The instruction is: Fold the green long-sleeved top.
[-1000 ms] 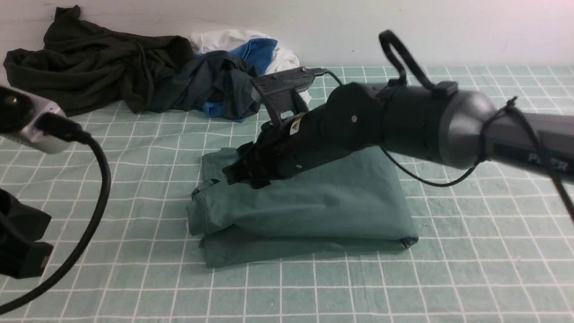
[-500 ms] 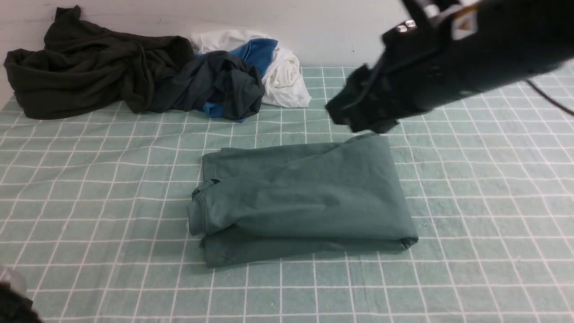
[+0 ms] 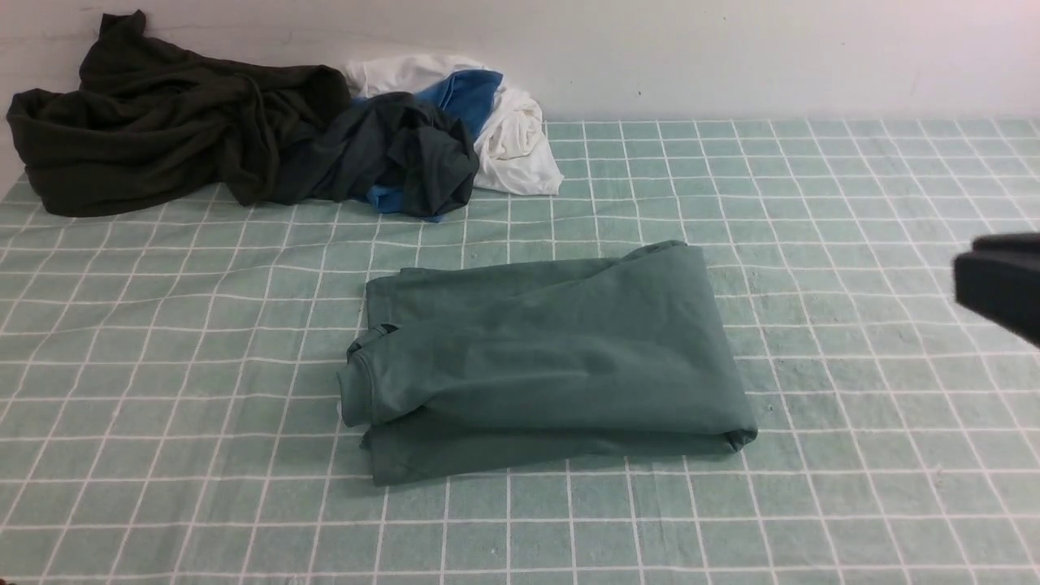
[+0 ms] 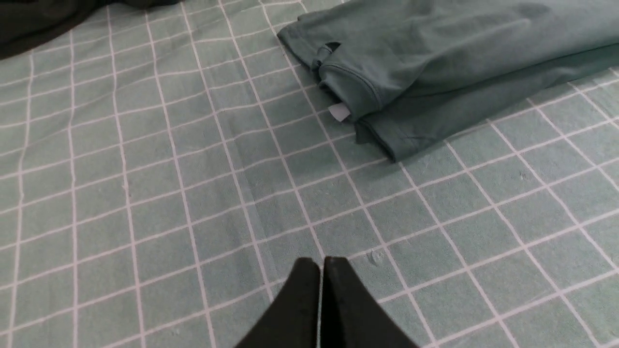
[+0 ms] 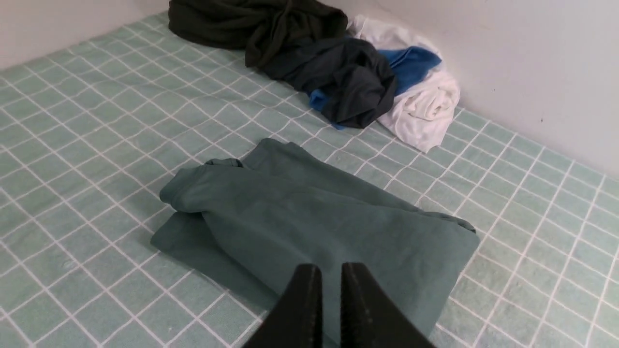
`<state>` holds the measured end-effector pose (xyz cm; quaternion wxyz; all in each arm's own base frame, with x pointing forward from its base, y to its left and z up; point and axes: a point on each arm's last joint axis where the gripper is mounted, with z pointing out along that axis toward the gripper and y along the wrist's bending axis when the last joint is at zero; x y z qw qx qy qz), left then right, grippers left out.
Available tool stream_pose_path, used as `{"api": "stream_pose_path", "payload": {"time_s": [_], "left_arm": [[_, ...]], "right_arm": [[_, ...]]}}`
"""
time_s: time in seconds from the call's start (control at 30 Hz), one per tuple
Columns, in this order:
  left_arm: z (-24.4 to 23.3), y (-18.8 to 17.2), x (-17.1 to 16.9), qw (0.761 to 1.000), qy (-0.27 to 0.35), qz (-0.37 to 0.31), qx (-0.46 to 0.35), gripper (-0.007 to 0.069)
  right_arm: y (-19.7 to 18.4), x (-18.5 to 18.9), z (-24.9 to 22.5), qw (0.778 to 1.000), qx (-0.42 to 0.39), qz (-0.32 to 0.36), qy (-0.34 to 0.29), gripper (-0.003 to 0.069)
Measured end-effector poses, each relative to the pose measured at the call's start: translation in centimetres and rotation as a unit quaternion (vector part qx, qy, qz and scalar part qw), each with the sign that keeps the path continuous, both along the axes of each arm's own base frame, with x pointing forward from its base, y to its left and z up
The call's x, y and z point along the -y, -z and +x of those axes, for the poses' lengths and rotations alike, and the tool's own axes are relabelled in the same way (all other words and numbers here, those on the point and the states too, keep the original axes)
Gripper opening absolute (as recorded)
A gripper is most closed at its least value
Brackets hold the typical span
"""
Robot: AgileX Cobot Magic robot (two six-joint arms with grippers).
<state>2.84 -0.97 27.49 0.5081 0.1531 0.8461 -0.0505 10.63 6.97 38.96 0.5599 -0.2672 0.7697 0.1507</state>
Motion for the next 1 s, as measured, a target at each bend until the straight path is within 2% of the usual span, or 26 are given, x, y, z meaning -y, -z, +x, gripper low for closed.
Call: {"api": "stream_pose_path", "payload": {"time_s": [0.07, 0.2, 0.5, 0.8, 0.9, 1.0], "left_arm": [[0.0, 0.0, 0.0, 1.000, 0.000, 0.000, 0.000, -0.0003], [0.0, 0.0, 0.0, 1.000, -0.001, -0.001, -0.001, -0.0003], [0.0, 0.0, 0.0, 1.000, -0.001, -0.001, 0.000, -0.0003], [0.0, 0.0, 0.0, 1.000, -0.001, -0.001, 0.000, -0.0003], [0.0, 0.0, 0.0, 1.000, -0.001, -0.001, 0.000, -0.0003], [0.0, 0.0, 0.0, 1.000, -0.001, -0.001, 0.000, -0.0003]], "right_arm": [[0.2, 0.8, -1.2, 1.000, 0.019, 0.011, 0.001, -0.0004], [0.3, 1.2, -2.0, 0.999, 0.029, 0.017, 0.001, -0.0012], [1.9, 1.2, -2.7, 0.998, -0.058, -0.005, -0.013, -0.0013], [2.5, 1.0, -2.9, 0.996, -0.085, 0.002, -0.019, -0.0014], [3.5, 1.0, -2.7, 0.998, -0.056, 0.040, -0.011, -0.0014], [4.7, 1.7, -2.4, 0.995, 0.025, 0.098, 0.027, -0.0014]]}}
